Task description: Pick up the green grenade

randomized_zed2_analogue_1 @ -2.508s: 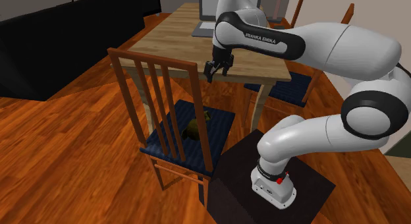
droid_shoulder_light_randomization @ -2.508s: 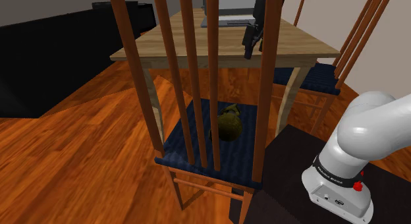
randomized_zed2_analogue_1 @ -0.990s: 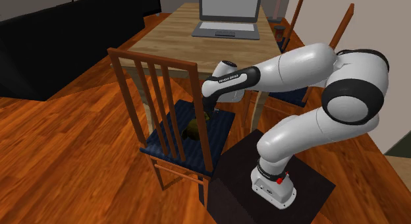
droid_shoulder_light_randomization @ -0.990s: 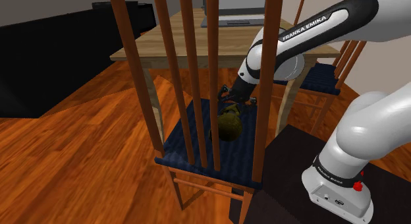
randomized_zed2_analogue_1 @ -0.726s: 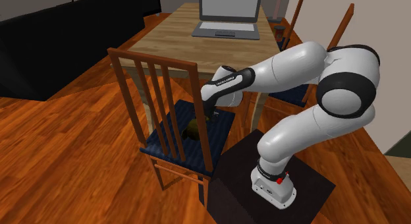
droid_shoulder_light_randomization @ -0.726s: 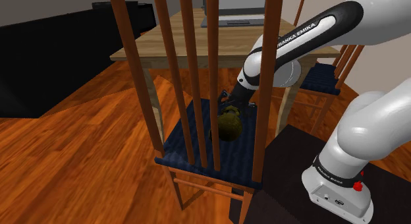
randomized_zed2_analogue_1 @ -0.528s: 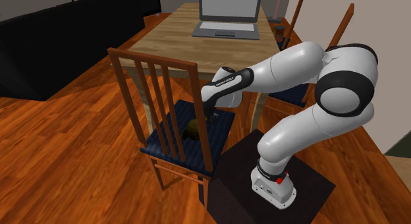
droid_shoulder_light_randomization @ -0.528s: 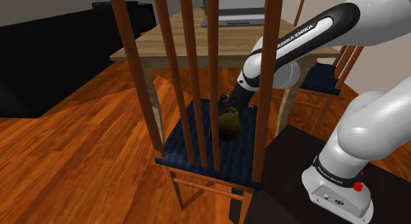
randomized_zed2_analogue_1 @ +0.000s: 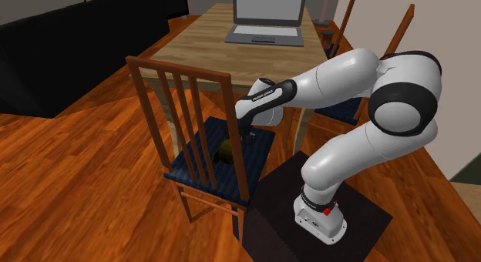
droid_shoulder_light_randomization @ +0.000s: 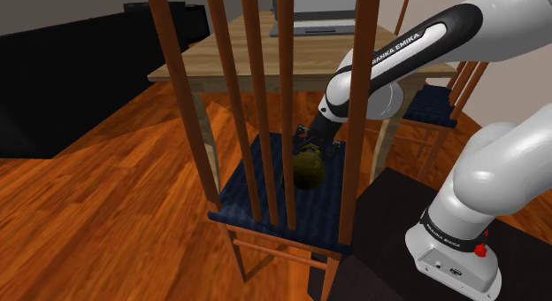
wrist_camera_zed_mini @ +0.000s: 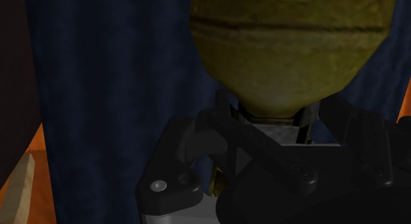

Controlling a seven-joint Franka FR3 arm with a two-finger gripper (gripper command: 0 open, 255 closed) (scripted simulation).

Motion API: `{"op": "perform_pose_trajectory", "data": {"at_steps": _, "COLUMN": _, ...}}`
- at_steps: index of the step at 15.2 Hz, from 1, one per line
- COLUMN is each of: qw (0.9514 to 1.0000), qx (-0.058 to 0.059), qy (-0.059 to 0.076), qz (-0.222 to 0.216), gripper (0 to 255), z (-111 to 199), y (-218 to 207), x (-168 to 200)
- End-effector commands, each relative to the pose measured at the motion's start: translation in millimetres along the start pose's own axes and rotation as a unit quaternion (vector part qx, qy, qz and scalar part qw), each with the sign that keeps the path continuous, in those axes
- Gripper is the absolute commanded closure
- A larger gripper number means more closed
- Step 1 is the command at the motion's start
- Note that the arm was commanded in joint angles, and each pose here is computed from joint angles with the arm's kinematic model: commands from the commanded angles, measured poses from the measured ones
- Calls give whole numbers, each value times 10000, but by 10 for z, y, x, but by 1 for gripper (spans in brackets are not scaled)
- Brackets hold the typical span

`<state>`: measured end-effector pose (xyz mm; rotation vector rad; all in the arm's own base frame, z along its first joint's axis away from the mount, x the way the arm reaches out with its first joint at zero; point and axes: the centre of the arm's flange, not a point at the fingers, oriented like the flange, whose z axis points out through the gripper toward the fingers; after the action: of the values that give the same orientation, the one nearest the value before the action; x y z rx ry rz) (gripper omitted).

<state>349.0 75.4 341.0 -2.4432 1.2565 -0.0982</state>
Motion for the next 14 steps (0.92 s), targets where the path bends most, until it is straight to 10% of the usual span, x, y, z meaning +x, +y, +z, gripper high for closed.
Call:
{"op": "perform_pose_trajectory", "data": {"at_steps": 1, "qw": 10000, "qx": -12, "qy": 0, "qz": 13, "gripper": 255, "z": 7, "y": 17, "x": 0}}
{"op": "perform_pose_trajectory", "data": {"at_steps": 14, "qw": 10000, "qx": -12, "qy": 0, "qz": 13, "gripper": 255, "z": -625, "y": -238, "x": -78}}
